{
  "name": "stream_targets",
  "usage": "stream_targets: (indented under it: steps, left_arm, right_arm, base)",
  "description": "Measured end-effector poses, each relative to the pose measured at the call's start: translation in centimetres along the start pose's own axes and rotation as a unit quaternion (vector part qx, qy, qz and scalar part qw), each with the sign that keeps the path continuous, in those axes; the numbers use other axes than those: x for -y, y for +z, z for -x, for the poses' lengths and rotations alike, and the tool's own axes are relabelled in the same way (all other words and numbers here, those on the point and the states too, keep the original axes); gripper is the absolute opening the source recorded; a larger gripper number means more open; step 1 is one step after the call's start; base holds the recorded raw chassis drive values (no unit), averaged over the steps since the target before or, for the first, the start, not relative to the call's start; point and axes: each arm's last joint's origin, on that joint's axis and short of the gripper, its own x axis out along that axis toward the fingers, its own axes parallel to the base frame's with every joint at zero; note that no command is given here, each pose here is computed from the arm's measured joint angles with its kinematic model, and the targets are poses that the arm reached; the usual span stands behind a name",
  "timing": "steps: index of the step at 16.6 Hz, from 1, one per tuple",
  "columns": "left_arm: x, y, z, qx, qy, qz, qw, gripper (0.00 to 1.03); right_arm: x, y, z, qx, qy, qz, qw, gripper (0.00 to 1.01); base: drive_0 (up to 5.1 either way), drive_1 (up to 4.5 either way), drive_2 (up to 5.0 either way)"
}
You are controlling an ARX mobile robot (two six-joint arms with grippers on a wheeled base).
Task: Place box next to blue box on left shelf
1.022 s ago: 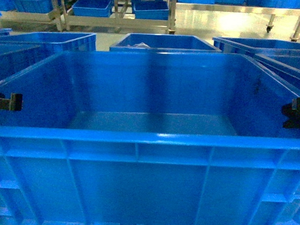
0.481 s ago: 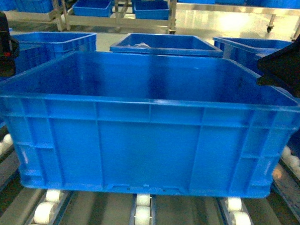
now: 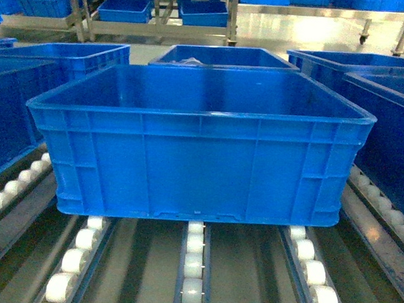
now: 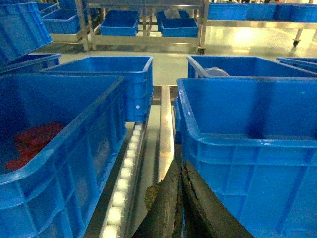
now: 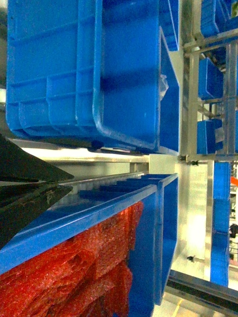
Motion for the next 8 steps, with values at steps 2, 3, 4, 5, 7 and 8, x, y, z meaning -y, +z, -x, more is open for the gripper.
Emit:
stream_targets:
  steps: [2, 3, 4, 5, 7, 8]
  left_arm:
    - [0.1, -0.4, 1.6, 0.002, -0.008, 0.0, 1.0, 0.02]
    - [0.1, -0.7, 2.2, 0.0, -0.007, 0.0, 1.0, 0.02]
    - [0.0, -0.8, 2.8, 0.001, -0.006, 0.0, 1.0, 0.02]
    - [0.1, -1.1, 3.4, 0.017, -0.007, 0.0, 0.9998, 0.02]
    - [0.0, -2.3, 4.3, -0.014, -0.007, 0.0, 0.9999, 0.02]
    - [0.0, -1.8, 4.7, 0.005, -0.007, 0.0, 1.0, 0.02]
  right_arm:
    - [0.9, -0.3, 1.6, 0.004, 0.012, 0.0, 0.9999, 0.02]
    - [1.5, -0.6, 2.2, 0.002, -0.003, -0.001, 1.0, 0.02]
    - [1.5, -0.8, 2.8, 0.003, -0.001, -0.001, 1.0, 0.02]
    - [1.4, -1.0, 3.4, 0.02, 0.004, -0.001, 0.9998, 0.02]
    - [1.4, -2.3, 4.4, -0.012, 0.003, -0.001, 0.9999, 0.02]
    - [1.4, -1.8, 4.8, 0.007, 0.003, -0.001, 1.0, 0.02]
  base:
    - [0.0, 0.0, 0.0]
    - [0.0, 0.0, 0.0]
    - [0.0, 0.0, 0.0]
    - [0.0, 0.0, 0.0]
    - [0.0, 0.0, 0.0]
    - [0.0, 0.0, 0.0]
